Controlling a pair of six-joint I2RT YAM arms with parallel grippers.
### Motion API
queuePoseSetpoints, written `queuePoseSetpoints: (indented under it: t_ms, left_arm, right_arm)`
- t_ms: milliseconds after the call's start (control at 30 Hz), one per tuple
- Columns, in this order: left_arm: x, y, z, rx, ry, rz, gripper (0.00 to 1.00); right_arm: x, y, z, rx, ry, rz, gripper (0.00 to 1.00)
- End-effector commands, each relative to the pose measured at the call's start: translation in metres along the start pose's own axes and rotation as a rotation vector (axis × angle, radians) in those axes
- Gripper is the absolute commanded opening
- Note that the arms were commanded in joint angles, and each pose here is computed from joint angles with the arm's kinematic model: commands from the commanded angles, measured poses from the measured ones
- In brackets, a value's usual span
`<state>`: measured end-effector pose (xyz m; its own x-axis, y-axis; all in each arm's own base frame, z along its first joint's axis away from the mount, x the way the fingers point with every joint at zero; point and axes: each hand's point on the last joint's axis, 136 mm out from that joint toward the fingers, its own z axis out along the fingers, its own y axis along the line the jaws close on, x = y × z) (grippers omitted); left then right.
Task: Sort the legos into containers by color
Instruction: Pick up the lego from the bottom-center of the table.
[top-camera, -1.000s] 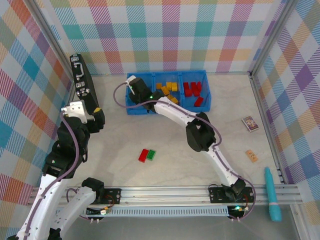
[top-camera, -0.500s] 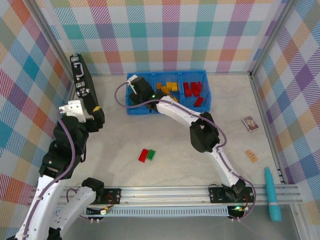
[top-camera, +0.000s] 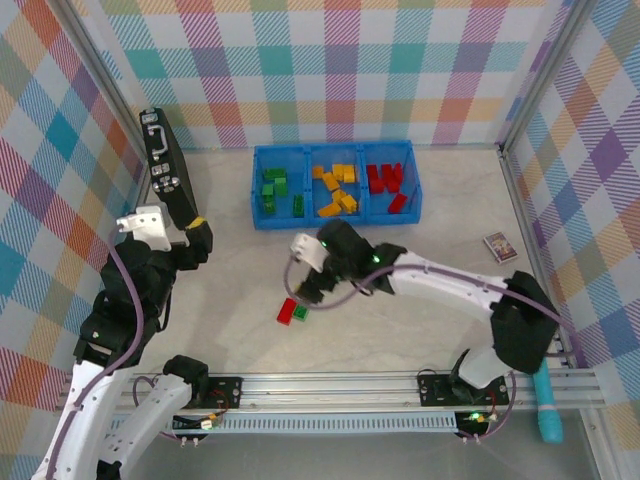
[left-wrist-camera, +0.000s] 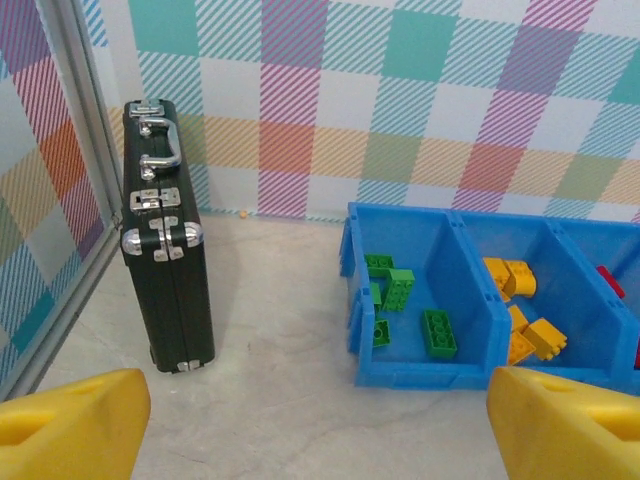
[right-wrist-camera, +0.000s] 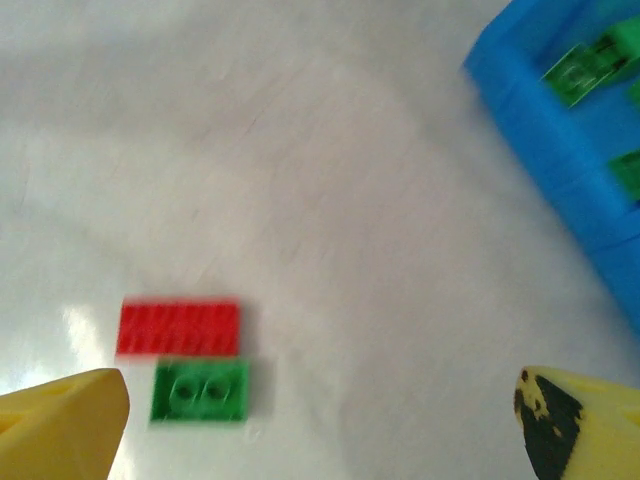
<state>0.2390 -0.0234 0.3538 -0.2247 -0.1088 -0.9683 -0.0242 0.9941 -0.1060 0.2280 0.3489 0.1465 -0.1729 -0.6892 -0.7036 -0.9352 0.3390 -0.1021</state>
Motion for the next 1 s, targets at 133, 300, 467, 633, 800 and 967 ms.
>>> queuePoseSetpoints:
  t_ms: [133,300,467,633,800,967]
  left_arm:
    - [0.003,0.003,-0.006,0.003,0.007,0.021,0.87]
    - [-0.004,0.008,-0.009,-0.028,-0.008,0.056,0.88]
    - [-0.008,0.007,-0.008,-0.029,-0.015,0.069,0.88]
    - [-0.004,0.006,-0.004,-0.029,-0.009,0.070,0.88]
    - [-0.005,0.008,-0.004,-0.035,-0.019,0.073,0.89]
    - [-0.006,0.009,-0.004,-0.041,-0.027,0.074,0.89]
  right_arm:
    - [0.011,0.034,0.007,-0.111,-0.155,-0.067,0.99]
    - [0.031,0.050,0.034,-0.118,-0.144,-0.058,0.99]
    - [0.039,0.054,0.061,-0.127,-0.116,-0.045,0.99]
    - [0.048,0.051,0.082,-0.109,-0.071,-0.033,0.99]
    - [0.057,0.052,0.094,-0.110,-0.031,0.006,0.99]
    - [0.061,0.050,0.106,-0.100,-0.010,0.018,0.87]
